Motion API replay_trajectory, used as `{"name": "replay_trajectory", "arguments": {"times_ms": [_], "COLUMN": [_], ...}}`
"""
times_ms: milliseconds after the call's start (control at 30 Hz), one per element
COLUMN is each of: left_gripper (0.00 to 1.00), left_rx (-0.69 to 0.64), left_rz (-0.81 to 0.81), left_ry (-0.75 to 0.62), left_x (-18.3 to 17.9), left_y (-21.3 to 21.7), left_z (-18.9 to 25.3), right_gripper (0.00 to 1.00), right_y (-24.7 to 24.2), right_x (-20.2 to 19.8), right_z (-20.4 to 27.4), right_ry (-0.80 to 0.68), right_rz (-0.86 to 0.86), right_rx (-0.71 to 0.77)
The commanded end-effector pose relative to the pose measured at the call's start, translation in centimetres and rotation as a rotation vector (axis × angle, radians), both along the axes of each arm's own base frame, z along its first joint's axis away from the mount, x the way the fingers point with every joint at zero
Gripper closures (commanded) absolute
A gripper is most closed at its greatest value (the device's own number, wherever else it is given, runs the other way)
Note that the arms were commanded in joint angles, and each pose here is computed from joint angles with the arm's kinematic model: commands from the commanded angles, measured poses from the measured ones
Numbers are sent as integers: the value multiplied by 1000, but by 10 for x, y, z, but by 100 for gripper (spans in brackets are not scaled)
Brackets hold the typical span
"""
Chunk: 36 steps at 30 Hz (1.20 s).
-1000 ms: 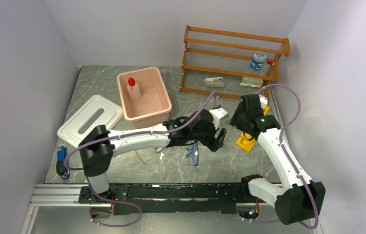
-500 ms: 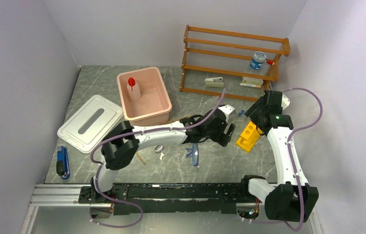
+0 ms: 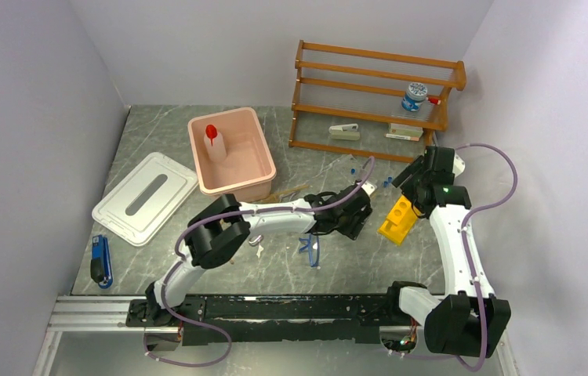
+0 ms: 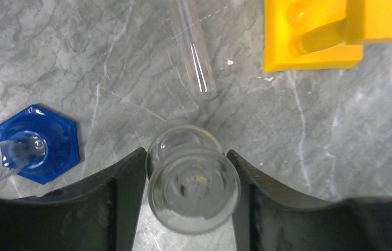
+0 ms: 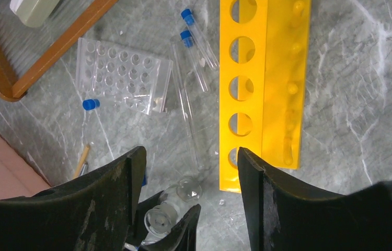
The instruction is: Organize the chemistry lab equipment
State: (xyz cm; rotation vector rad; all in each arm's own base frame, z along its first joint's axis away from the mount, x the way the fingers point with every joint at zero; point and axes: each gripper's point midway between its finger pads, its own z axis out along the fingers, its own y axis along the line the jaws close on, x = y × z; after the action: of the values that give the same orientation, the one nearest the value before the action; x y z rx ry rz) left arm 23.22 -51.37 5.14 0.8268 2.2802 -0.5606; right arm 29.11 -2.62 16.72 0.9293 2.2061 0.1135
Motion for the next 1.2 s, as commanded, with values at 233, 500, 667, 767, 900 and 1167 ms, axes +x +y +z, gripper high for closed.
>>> {"name": "replay_trajectory", "arguments": {"times_ms": [233,500,667,767,900,1167], "left_gripper": [70,73,72,72,71,72], "left_rx": [-54,-182,-240,-267,-271,-182], "left_rz": [-43,-179,-145,-28,122,498], "left_ry": [-63,-43,-76,-109,-139,-169], "left_x": [2,-29,-28,-16,14,115], "left_y": [-9,-1,22,42,78,214], "left_z": [27,124,192,228,252,246], "right_gripper": [32,32,32,32,32,33], "right_y": [-5,2,5,6,12,24], "right_x": [1,1,0,-1,-3,5], "right_z": [7,10,9,9,13,47], "right_ry": [-45,-63,-60,-53,-31,-103], "right_rz": [-7,25,41,47,86,171], "right_rx": [-17,5,12,18,29,31]}}
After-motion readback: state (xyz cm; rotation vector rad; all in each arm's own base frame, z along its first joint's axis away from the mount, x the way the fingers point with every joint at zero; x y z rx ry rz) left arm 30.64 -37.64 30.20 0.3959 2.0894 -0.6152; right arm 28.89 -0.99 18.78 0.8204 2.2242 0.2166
